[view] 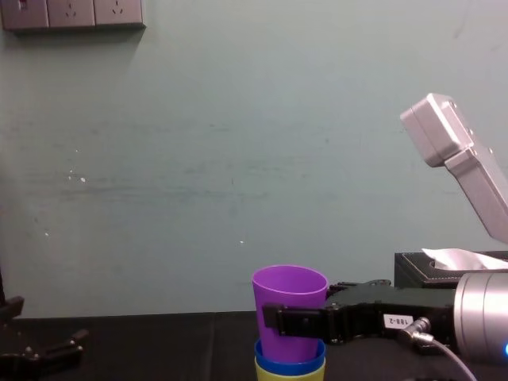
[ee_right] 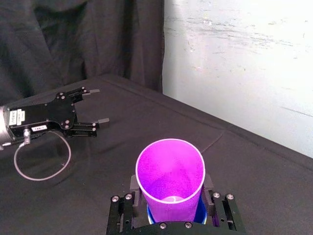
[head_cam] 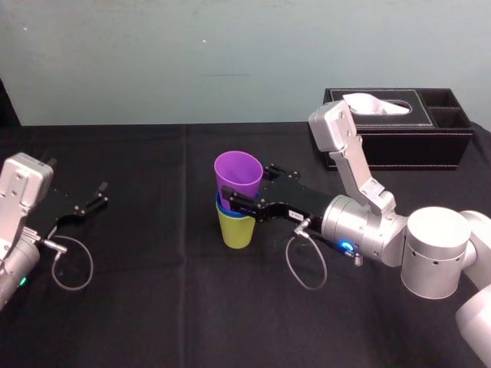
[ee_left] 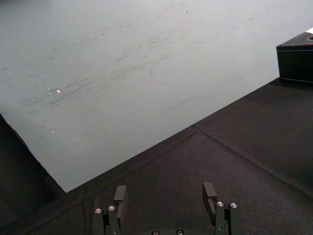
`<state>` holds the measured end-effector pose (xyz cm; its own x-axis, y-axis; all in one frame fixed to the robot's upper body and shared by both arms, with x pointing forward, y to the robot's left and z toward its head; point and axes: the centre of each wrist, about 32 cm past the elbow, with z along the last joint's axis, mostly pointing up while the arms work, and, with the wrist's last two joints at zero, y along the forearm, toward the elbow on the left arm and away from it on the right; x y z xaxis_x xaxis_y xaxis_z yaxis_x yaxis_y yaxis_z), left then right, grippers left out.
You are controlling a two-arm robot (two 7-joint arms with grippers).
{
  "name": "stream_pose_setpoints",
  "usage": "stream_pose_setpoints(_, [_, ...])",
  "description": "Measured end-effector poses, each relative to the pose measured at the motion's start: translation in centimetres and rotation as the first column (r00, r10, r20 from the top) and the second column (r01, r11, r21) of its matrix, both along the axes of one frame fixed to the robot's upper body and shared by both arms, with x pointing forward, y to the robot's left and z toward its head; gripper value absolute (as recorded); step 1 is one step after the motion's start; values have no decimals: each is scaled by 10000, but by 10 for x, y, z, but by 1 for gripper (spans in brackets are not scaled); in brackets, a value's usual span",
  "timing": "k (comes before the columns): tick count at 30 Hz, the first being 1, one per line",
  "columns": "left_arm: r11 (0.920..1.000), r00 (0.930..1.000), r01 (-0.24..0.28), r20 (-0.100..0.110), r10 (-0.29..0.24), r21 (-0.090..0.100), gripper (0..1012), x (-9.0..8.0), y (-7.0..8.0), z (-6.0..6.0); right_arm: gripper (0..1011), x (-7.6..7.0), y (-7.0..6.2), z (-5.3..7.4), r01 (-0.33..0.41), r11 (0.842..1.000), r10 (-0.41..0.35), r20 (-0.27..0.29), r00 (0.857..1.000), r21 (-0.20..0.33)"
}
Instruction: Stack the three plastic cups sequentially using one hand.
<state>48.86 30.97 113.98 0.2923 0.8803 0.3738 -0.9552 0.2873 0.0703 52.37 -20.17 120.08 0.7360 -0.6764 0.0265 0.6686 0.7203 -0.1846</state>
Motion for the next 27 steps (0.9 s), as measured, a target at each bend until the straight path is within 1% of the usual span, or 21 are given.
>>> stream_pose_setpoints(10, [10000,10000,0,0,0,-1,1010,0,0,0,737,0,0,0,11,10000,-11,9,10000,8])
stream_pose_setpoints(12, [10000,10000,0,0,0,0,1010,0,0,0,776,0,0,0,12,10000,-12,10,10000,10])
stream_pose_setpoints(14, [10000,10000,-1,1,1,0,1010,0,0,0,861,0,0,1,12,10000,-12,12,10000,13])
stream_pose_setpoints(15, [10000,10000,0,0,0,0,1010,0,0,0,861,0,0,1,12,10000,-12,13,10000,14])
stream_pose_setpoints(20, [10000,10000,0,0,0,0,1010,0,0,0,984,0,0,1,11,10000,-11,11,10000,21])
stream_pose_setpoints(22, [10000,10000,0,0,0,0,1010,0,0,0,1003,0,0,1,11,10000,-11,11,10000,21])
stream_pose_setpoints(27, [10000,10000,0,0,0,-1,1010,0,0,0,1003,0,0,1,12,10000,-12,11,10000,22])
